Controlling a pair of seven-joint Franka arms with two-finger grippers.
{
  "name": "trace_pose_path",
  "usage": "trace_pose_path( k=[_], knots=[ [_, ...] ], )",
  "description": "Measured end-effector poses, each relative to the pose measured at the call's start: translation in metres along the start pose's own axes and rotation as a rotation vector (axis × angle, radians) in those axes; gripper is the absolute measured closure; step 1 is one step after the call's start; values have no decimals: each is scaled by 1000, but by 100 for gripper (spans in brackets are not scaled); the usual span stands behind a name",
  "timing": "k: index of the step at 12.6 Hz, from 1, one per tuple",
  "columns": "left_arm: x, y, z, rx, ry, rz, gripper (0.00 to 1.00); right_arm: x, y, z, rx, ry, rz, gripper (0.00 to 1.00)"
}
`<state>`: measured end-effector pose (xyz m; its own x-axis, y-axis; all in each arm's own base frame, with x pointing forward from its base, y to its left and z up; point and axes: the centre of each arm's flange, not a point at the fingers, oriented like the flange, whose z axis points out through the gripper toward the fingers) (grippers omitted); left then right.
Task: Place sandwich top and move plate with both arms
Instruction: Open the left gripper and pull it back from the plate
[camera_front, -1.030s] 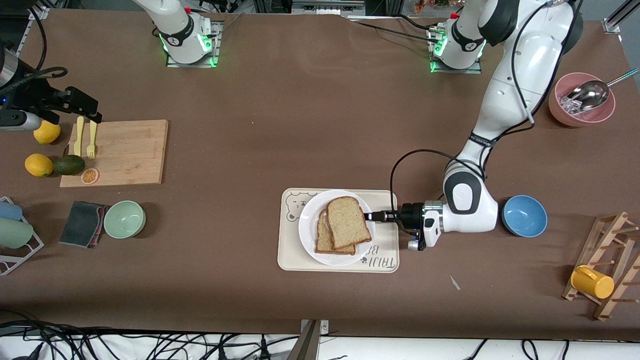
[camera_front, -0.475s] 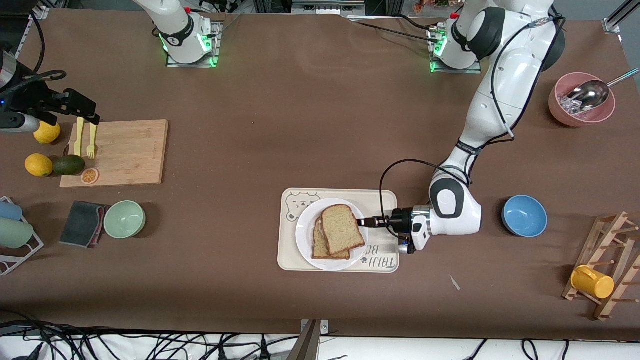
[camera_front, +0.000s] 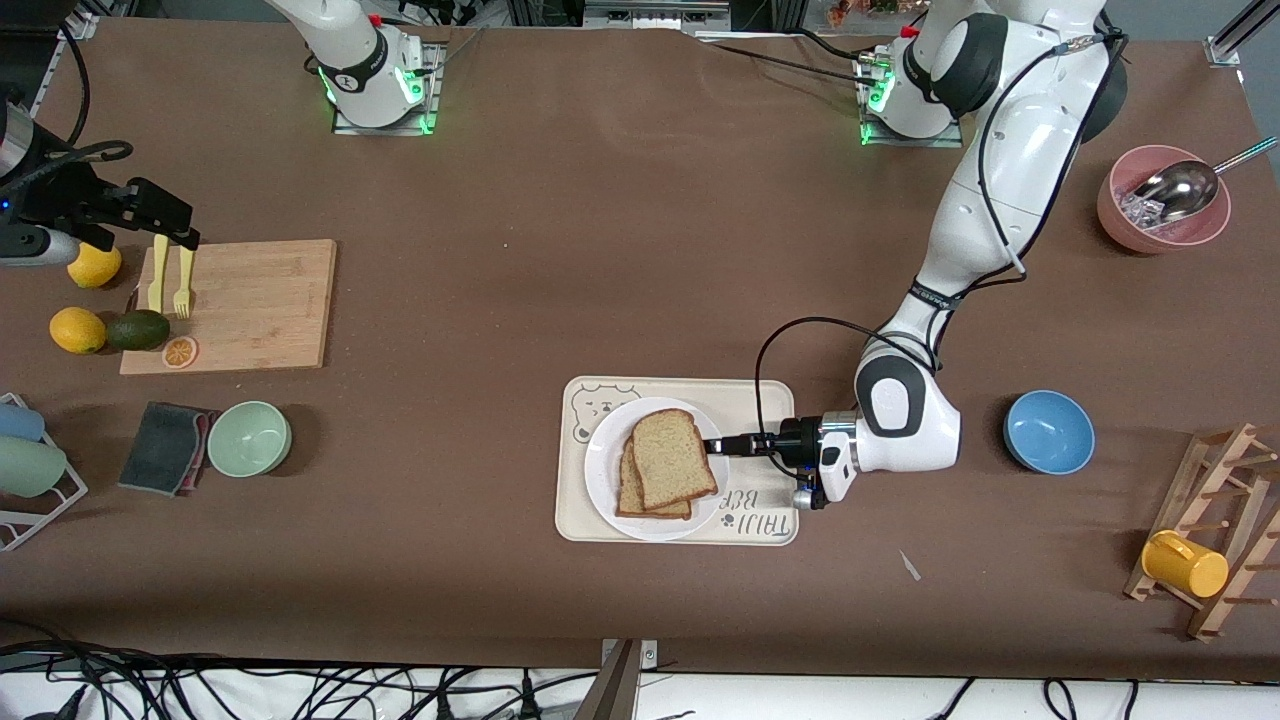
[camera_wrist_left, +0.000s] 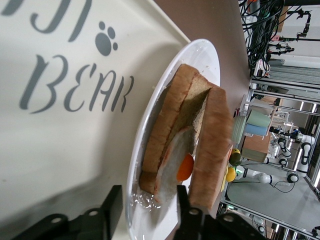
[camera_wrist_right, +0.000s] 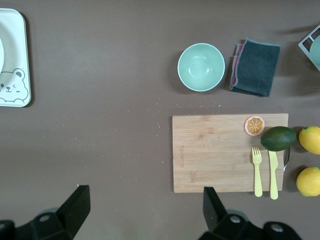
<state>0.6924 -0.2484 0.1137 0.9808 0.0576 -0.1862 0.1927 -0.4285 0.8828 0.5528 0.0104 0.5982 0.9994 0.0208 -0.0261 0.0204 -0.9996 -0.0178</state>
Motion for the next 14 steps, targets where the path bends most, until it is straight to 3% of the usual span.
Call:
trace_pose_path(
  k=[4, 7, 14],
  knots=[
    [4, 7, -8, 40, -7, 46, 0, 0, 0, 0, 0, 0, 0, 0],
    [7, 11, -16, 68, -3, 32, 0, 0, 0, 0, 0, 0, 0, 0],
    [2, 88, -59, 400, -52, 79, 0, 1, 1, -4, -1, 8, 1, 0]
  ],
)
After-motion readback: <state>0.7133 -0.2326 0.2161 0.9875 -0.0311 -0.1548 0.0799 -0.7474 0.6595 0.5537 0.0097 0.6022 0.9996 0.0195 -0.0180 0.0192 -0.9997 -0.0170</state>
